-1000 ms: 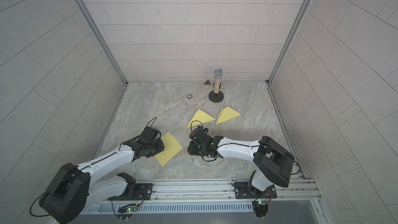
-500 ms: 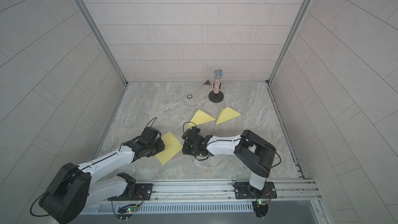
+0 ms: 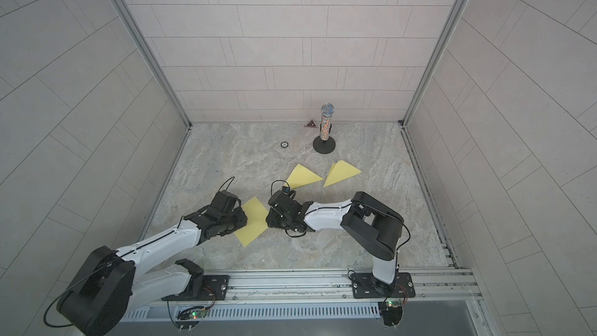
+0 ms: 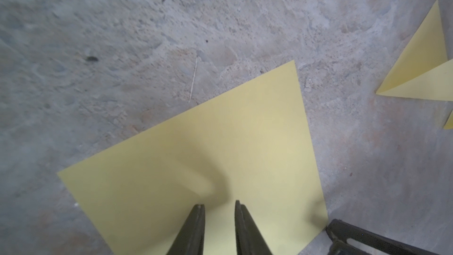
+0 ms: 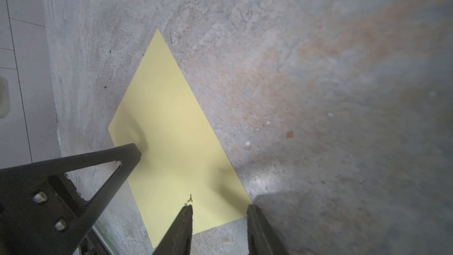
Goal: Fold the square paper diagonally
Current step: Move the paper to the center of the board.
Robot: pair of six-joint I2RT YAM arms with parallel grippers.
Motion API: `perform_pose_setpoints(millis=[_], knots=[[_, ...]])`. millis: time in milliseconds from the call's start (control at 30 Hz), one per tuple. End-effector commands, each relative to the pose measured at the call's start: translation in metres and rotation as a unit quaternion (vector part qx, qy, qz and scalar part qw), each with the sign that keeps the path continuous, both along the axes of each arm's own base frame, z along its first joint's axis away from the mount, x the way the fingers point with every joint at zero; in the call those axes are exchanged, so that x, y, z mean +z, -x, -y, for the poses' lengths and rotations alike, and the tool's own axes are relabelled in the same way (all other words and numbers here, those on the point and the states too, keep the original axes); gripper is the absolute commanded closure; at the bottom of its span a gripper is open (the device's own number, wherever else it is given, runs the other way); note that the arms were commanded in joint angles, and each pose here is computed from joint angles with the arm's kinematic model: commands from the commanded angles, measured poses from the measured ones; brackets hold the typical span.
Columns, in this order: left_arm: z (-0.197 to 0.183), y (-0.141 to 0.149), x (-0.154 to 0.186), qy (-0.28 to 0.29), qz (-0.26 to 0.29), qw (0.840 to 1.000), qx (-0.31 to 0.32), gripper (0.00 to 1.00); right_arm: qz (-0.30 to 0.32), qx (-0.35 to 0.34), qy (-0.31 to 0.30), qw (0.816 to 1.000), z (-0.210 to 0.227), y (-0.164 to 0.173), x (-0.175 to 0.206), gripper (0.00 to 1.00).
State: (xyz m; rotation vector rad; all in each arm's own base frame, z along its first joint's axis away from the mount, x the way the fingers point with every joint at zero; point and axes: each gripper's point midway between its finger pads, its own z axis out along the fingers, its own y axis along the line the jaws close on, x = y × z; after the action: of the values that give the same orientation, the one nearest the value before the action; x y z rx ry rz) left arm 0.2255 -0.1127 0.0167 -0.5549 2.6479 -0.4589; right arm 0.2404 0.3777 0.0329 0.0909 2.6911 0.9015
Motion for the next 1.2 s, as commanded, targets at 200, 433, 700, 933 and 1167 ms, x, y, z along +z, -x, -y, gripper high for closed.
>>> perform_pose_setpoints(millis=[200, 433, 700, 933, 1167], knots=[[-0.017, 0.027, -0.025, -0.035, -0.053, 0.998, 0.002, 0.72, -0.027, 0.004, 0.054, 0.998, 0.014, 0.01, -0.039, 0.57], [-0.018, 0.029, -0.029, -0.037, -0.059, 0.998, 0.003, 0.72, -0.006, -0.006, -0.022, 1.0, -0.008, 0.0, -0.033, 0.54], [-0.019, 0.03, -0.029, -0.035, -0.057, 0.998, 0.005, 0.72, 0.046, -0.006, -0.074, 0.996, -0.031, -0.019, -0.017, 0.53], [-0.02, 0.032, -0.029, -0.036, -0.058, 0.998, 0.008, 0.72, 0.06, -0.012, -0.183, 0.981, -0.053, -0.023, 0.006, 0.55], [-0.022, 0.032, -0.026, -0.038, -0.051, 0.998, 0.012, 0.72, 0.088, 0.0, -0.2, 0.976, -0.054, -0.021, 0.027, 0.57]])
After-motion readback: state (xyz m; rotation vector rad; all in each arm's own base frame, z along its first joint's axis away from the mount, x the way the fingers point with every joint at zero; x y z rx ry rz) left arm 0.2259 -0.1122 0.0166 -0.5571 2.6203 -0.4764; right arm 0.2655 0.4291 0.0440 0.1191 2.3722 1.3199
